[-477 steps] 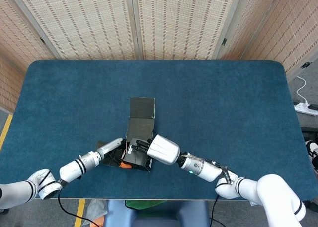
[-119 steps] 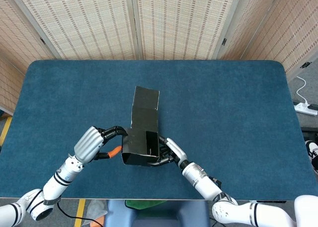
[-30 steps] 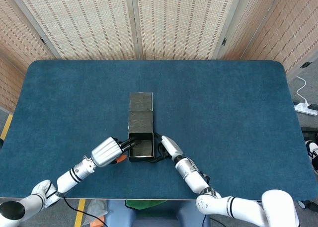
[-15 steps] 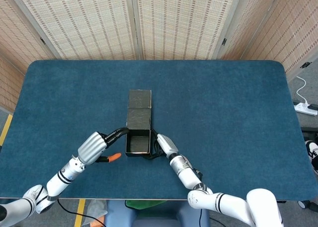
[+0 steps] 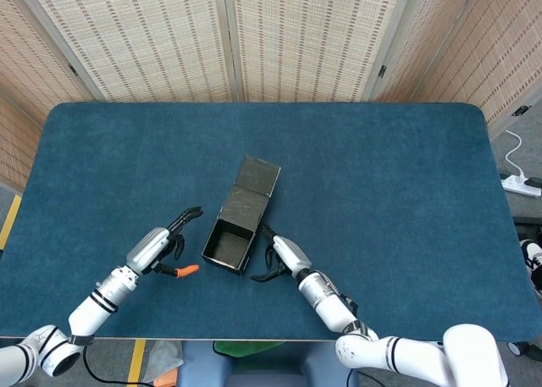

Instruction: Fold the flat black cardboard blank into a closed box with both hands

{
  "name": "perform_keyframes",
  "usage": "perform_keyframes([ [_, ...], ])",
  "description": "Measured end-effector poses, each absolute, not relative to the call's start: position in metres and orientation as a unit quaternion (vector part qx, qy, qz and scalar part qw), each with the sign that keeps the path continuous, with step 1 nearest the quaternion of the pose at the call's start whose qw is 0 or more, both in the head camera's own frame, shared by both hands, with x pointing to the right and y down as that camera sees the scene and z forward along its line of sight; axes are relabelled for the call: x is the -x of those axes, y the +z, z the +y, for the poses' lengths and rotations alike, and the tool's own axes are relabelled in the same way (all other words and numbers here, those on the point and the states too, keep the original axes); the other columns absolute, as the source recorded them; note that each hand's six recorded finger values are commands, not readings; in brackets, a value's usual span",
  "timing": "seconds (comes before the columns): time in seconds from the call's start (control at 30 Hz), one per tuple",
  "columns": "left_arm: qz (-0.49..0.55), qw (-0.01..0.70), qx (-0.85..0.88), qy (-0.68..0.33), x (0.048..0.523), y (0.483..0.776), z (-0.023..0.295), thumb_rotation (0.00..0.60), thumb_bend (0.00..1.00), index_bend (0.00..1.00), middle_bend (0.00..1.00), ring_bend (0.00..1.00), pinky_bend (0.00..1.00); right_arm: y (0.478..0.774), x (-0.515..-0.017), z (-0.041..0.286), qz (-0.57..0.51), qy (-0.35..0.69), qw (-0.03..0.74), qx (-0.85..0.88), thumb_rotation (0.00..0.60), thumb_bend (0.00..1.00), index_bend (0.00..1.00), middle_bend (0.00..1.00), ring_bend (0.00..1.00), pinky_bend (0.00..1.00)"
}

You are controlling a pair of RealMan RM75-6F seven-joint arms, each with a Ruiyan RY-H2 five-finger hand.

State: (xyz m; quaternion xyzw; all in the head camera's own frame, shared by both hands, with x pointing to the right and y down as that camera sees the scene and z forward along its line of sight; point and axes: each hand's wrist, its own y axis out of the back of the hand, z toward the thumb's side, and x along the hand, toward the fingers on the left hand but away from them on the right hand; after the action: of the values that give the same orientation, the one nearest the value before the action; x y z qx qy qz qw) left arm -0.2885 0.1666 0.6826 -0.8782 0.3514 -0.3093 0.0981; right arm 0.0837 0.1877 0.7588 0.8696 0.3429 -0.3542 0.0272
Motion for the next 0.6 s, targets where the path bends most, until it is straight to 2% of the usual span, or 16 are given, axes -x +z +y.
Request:
perform_keyframes([
  [0.23,0.316,0.039,0.868,-0.381,0.302,0.716,0.168,0.600,0.22,0.00,0.00,0.65,0.92,0.740,-0.115,0.184,0.340,-0.364,0.033,-0.867,0.600,0.00,0.00,0.00,0.60,1.00],
  [0.43,0.313,0.009,0.862,-0.398,0.304,0.736,0.160,0.600,0.22,0.00,0.00,0.65,0.92,0.705,-0.140,0.178,0.336,-0.363,0.039,-0.868,0.600,0.00,0.00,0.02,0.60,1.00],
  [0.6,0.313,-0.026,0.867,-0.388,0.290,0.749,0.158,0.600,0.22,0.00,0.00,0.64,0.92,0.662,-0.153,0.159,0.365,-0.336,0.012,-0.868,0.600,0.00,0.00,0.04,0.60,1.00],
])
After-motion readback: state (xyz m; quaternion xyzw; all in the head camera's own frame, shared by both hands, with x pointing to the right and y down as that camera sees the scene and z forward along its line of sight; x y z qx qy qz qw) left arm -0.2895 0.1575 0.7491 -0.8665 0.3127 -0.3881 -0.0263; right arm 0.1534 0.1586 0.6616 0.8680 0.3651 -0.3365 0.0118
